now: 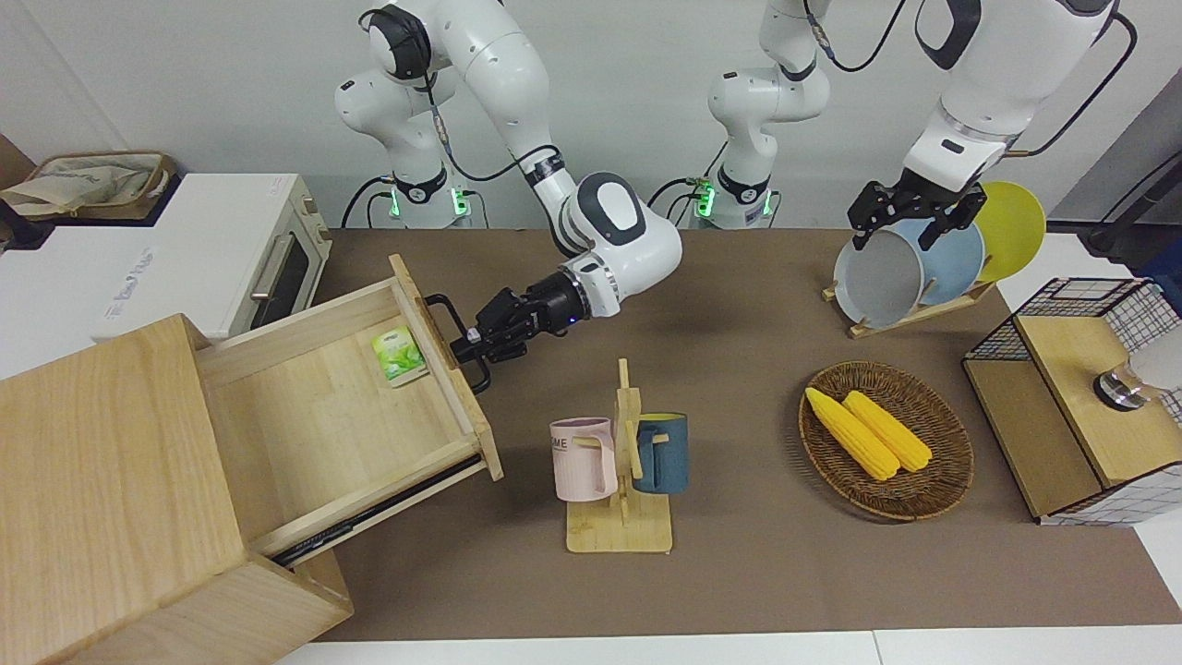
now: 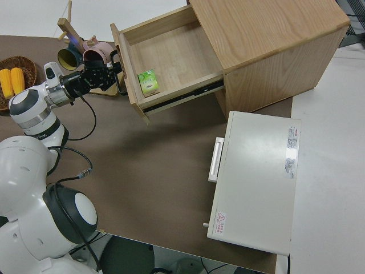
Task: Slide drawer open with right arm
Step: 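Open the right gripper and withdraw it from the handle toward the robot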
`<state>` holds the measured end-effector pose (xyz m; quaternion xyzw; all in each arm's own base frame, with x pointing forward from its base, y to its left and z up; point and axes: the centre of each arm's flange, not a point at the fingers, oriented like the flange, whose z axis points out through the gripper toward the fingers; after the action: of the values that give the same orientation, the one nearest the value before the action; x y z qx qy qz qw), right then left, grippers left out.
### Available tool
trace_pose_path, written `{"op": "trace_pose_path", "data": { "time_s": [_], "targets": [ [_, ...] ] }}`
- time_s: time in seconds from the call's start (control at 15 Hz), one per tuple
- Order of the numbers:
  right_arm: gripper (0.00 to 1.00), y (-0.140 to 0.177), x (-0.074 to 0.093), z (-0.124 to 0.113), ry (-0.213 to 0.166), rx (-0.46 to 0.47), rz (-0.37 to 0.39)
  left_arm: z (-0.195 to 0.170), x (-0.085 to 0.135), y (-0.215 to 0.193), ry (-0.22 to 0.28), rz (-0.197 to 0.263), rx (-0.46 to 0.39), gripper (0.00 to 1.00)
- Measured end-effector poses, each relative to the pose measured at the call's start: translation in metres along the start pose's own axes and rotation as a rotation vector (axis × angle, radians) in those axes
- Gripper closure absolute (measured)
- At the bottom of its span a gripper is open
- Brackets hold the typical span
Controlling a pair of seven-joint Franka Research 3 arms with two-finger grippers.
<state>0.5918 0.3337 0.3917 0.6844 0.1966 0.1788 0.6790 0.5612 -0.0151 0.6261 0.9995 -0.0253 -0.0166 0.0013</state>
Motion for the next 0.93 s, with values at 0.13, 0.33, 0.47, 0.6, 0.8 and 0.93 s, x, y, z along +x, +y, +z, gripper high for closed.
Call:
{"op": "trace_pose_path", "data": {
  "time_s": [0.13,0.33,0.47,0.6,0.8,0.93],
  "targets": [
    [0.82,0.0003,0.0001,0.0001,0.0,0.0,0.002,0.0,0.0,0.0,0.0,0.0,0.0,0.0],
    [0.56,0.0033,0.0012,-0.0046,0.007,0.001,0.007,0.0,0.0,0.0,0.0,0.0,0.0,0.0],
    [0.39,0.0073,0.0024,-0.0076,0.006,0.011,0.029,0.0,0.0,0.0,0.0,0.0,0.0,0.0],
    [0.16,0.0091,0.0025,-0.0085,-0.006,0.033,0.088,0.0,0.0,0.0,0.0,0.0,0.0,0.0],
    [0.01,0.0091,0.0022,-0.0086,-0.012,0.043,0.117,0.0,0.0,0.0,0.0,0.0,0.0,0.0],
    [0.01,0.0093,0.0023,-0.0099,-0.01,0.044,0.118,0.0,0.0,0.0,0.0,0.0,0.0,0.0]
  ]
}}
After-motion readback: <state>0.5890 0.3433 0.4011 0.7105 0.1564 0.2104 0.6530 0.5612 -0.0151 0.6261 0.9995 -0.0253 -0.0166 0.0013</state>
